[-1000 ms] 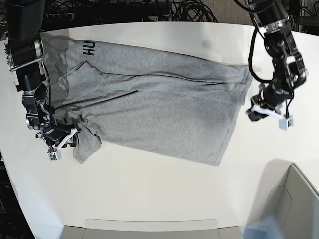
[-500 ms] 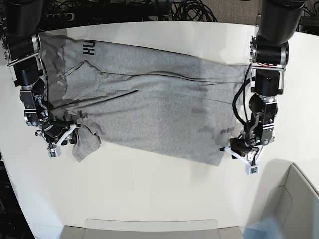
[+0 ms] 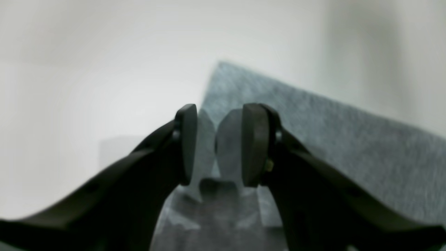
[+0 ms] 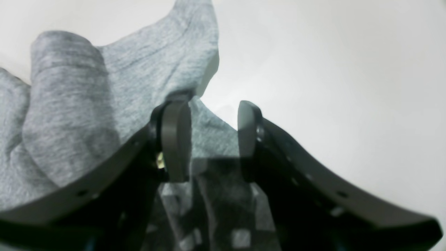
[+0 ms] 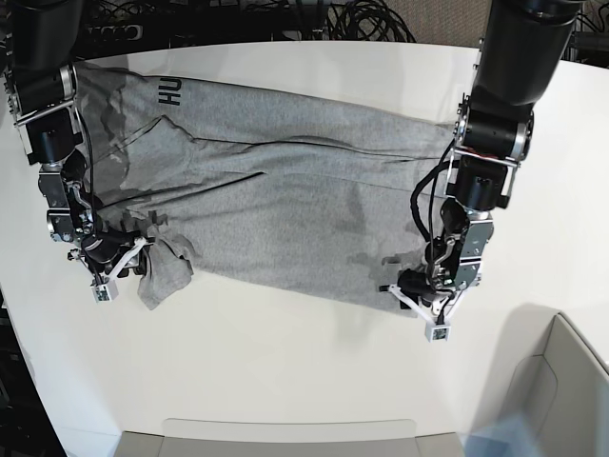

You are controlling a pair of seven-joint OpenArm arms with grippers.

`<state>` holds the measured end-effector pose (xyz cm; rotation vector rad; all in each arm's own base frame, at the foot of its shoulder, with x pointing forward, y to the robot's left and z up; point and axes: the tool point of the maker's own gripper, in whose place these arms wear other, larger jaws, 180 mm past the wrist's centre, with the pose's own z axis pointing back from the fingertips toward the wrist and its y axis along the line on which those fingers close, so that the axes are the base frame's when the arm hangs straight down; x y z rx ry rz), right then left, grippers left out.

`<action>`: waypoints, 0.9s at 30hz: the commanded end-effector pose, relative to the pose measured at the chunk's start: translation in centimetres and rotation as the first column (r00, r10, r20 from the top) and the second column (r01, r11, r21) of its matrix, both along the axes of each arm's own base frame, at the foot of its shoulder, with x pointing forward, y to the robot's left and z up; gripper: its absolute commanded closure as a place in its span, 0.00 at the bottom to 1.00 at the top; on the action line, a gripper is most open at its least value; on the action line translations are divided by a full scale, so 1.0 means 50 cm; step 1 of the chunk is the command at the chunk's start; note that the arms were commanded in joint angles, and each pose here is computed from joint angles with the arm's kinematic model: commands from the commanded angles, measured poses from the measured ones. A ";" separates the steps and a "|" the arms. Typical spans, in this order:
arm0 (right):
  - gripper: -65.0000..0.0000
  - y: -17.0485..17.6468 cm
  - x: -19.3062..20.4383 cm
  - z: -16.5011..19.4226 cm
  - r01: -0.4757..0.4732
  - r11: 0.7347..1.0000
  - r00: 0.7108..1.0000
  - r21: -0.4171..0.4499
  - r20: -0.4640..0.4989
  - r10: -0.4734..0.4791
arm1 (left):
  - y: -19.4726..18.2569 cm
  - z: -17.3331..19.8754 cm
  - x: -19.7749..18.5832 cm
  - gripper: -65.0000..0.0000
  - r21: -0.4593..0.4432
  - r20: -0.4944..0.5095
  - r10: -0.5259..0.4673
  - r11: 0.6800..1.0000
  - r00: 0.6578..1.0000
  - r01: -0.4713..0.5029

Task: Fold the T-shirt properly
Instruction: 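Move the left gripper down the shirt side and grasp the hem corner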

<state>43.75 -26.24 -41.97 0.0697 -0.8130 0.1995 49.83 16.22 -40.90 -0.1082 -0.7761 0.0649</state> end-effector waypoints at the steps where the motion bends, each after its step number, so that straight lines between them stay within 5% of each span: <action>1: 0.64 -0.012 -0.017 -0.014 -0.007 1.000 0.998 -0.027 -0.062 0.006 | 0.002 0.073 0.055 0.65 0.009 0.092 -0.006 1.000 0.996 0.006; 8: 0.64 -0.012 -0.017 -0.014 -0.007 1.000 0.998 -0.027 -0.062 0.006 | 0.008 0.005 0.023 0.65 0.023 0.002 0.008 1.000 1.000 -0.008; 12: 0.64 -0.008 -0.016 -0.014 -0.010 1.000 0.998 -0.024 -0.061 0.008 | -0.033 -0.029 -0.014 0.66 -0.022 -0.065 -0.106 0.994 0.992 0.104; 14: 0.64 0.002 -0.010 -0.006 -0.021 1.000 0.999 -0.019 -0.048 0.020 | -0.055 -0.038 -0.028 0.76 -0.018 -0.084 -0.175 0.985 0.981 0.174; 16: 0.66 0.016 -0.014 -0.007 -0.039 0.999 0.998 -0.014 -0.043 0.038 | -0.066 -0.062 -0.053 0.96 -0.004 -0.103 -0.209 0.978 0.973 0.209; 19: 0.79 0.029 -0.010 0.002 -0.056 0.998 0.998 -0.010 -0.028 0.055 | -0.072 -0.065 -0.062 1.00 -0.002 -0.092 -0.223 0.975 0.970 0.224; 22: 0.99 0.025 -0.005 0.008 -0.050 0.999 0.999 -0.011 -0.019 0.049 | -0.040 -0.051 -0.060 1.00 0.016 -0.061 -0.210 0.977 0.976 0.211; 27: 1.00 0.015 0.033 0.059 -0.021 1.000 0.999 0.011 0.050 0.021 | 0.058 0.031 -0.021 1.00 -0.126 0.082 0.013 0.992 0.997 -0.002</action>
